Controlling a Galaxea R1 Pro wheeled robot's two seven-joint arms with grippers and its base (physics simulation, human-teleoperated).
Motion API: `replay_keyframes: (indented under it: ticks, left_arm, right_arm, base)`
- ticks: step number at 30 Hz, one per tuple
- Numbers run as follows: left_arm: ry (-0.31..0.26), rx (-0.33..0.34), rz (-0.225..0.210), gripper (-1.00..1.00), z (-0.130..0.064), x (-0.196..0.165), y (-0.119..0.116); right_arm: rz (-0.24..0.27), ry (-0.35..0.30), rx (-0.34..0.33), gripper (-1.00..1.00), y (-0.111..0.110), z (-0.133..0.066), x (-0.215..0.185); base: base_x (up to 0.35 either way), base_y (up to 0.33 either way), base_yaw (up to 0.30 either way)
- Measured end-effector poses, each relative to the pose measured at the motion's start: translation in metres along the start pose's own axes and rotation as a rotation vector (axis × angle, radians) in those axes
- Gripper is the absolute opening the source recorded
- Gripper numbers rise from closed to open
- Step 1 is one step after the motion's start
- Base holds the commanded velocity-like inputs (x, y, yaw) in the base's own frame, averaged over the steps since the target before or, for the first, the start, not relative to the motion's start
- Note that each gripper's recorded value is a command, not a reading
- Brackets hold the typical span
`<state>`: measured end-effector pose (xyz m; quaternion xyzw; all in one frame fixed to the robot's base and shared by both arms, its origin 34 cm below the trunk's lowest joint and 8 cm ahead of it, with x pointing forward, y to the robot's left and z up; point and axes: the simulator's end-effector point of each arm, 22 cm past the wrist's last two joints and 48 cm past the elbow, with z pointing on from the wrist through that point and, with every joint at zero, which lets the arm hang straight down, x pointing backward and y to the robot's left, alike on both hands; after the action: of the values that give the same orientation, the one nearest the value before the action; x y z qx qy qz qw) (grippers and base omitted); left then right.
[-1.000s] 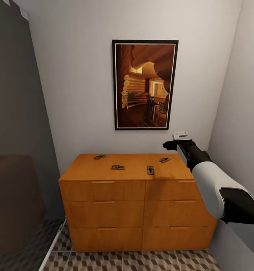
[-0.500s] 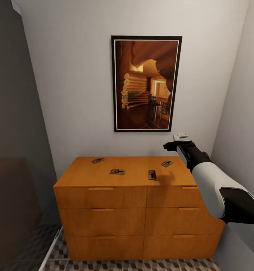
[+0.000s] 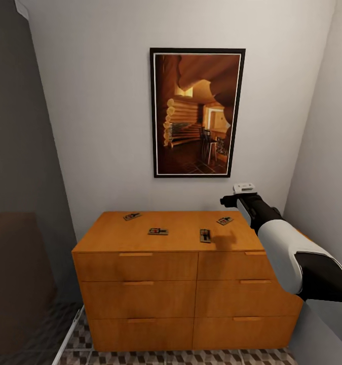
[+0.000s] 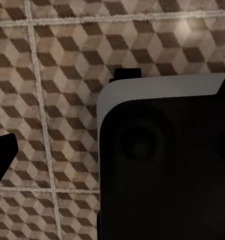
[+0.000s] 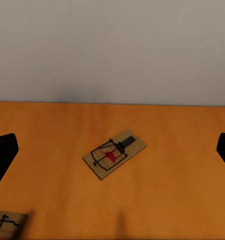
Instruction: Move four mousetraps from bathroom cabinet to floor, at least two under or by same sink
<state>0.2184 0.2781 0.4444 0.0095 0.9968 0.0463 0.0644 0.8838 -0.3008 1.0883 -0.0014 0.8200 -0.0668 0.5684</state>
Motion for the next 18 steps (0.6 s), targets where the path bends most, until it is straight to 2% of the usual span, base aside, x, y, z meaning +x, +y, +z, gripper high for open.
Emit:
replay_keyframes:
  ticks: [3, 4, 8, 18]
  left_arm:
    - [0.000, 0.000, 0.000, 1.00, 0.000, 0.000, 0.000]
    - [0.000, 0.000, 0.000, 1.00, 0.000, 0.000, 0.000]
    - [0.000, 0.000, 0.000, 1.00, 0.000, 0.000, 0.000]
    - [0.000, 0.000, 0.000, 1.00, 0.000, 0.000, 0.000]
  right_arm:
    - [0.017, 0.015, -0.006, 1.00, 0.001, 0.000, 0.003]
    - [0.047, 0.059, -0.015, 1.00, 0.002, 0.000, 0.013]
    - [0.085, 0.094, -0.022, 1.00, 0.001, -0.001, 0.021]
    - [0.111, 0.113, -0.023, 1.00, -0.002, -0.001, 0.026]
  base:
    - [0.000, 0.000, 0.000]
    - [0.000, 0.000, 0.000]
    - [0.000, 0.000, 0.000]
    - [0.000, 0.000, 0.000]
